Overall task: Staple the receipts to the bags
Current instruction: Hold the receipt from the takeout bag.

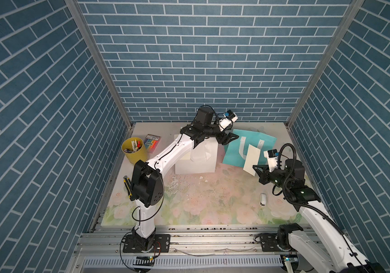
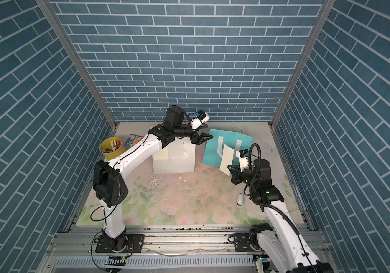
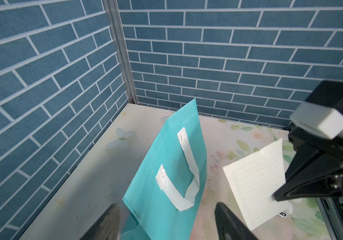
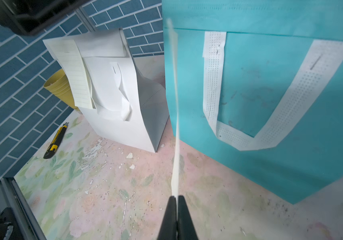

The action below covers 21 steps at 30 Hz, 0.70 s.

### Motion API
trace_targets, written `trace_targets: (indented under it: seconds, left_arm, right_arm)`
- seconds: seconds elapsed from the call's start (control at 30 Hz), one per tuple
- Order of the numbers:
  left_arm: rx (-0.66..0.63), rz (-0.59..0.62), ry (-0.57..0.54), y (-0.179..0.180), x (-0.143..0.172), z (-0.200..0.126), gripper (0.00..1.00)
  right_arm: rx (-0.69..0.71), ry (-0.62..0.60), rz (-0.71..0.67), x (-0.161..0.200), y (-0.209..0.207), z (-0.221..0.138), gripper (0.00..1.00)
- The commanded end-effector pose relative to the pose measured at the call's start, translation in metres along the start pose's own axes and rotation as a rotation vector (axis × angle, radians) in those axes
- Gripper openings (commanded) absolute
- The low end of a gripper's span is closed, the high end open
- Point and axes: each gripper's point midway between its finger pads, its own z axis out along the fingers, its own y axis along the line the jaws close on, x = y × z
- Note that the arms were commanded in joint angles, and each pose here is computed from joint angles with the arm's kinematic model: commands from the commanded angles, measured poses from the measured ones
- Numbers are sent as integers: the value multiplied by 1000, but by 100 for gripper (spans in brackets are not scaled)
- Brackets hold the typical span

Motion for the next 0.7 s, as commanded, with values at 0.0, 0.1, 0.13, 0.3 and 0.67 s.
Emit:
trace_targets:
  seconds: [0.0,0.1,0.13,0.3,0.67]
  left_arm:
    - [125,59,54,-20,19,8,74]
    - [140,49,60,-14,27,17,73]
    - [149,43,61,-13,29,20,73]
    - [162,32,56,-4,37,37,72]
    - [189,44,55,-1,34,34,64]
  right_arm:
    - [-138,-46,-96,-28,15,5,0]
    - [-184,-37,-88,-36,13,12,0]
    - [-199,-35,-86,-38,12,15,0]
    - [-237,-31,-80,-42,8,27,0]
    - [-259,-40,-76,-51,-5,35,0]
